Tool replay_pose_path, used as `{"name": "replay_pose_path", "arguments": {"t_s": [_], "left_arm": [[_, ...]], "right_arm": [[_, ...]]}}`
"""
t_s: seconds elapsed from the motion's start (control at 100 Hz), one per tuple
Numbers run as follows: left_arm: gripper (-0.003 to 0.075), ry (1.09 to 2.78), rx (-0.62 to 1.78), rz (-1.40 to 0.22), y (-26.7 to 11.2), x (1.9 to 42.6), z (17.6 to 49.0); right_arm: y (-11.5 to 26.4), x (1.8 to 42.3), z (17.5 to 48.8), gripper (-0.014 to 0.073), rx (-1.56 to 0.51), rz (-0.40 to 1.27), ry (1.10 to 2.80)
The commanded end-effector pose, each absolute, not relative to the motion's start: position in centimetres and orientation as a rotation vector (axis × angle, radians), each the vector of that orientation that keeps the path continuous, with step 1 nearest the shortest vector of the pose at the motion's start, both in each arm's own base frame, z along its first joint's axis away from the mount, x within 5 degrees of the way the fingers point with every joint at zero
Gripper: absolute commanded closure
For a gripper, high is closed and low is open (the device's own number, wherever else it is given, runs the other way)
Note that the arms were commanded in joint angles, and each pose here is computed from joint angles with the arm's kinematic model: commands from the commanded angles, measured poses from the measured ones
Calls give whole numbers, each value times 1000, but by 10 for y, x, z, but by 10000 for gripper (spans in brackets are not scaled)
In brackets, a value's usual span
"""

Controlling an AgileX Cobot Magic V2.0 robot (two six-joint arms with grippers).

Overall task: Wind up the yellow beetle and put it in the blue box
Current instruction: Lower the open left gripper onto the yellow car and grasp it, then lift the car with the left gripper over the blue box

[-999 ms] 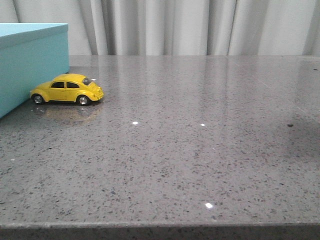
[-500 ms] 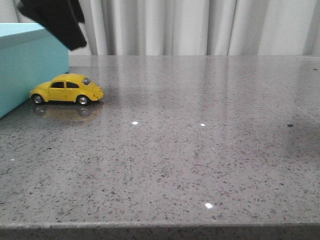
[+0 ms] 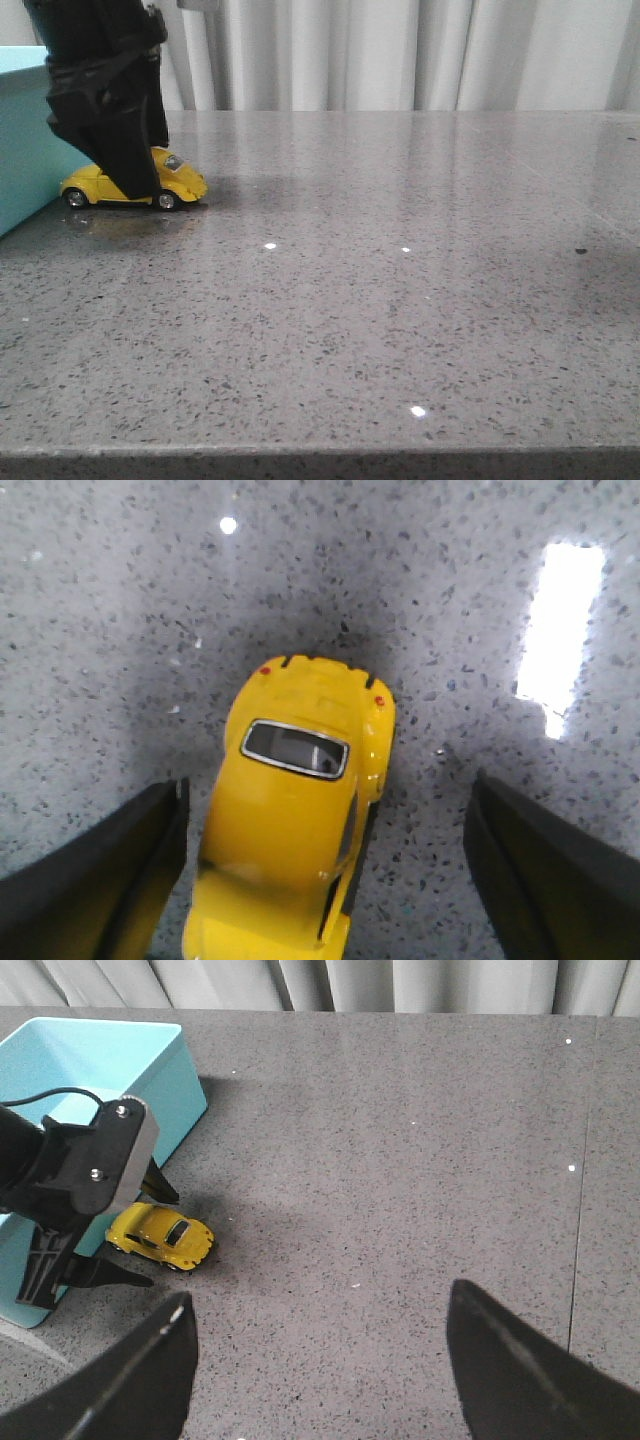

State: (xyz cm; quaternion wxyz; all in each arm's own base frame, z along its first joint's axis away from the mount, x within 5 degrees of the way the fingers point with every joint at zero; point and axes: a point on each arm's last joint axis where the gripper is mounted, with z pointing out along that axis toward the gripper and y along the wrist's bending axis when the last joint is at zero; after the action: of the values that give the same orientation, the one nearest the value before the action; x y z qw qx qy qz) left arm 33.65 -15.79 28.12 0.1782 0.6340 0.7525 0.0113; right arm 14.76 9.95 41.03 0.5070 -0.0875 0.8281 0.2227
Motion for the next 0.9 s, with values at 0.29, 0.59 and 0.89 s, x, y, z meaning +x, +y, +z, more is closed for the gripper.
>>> {"name": "replay_pose_path", "arguments": {"t_s": [0.29, 0.59, 0.89], "left_arm": [[278, 2059, 1734, 50, -161, 335, 304], [505, 2063, 1738, 48, -161, 335, 304], [533, 2007, 1579, 57, -162, 336, 359]], "right_arm": [[98, 145, 427, 66, -222, 570, 1885], [98, 145, 427, 66, -221, 573, 1887], [98, 145, 426, 66, -221, 572, 1888]]}}
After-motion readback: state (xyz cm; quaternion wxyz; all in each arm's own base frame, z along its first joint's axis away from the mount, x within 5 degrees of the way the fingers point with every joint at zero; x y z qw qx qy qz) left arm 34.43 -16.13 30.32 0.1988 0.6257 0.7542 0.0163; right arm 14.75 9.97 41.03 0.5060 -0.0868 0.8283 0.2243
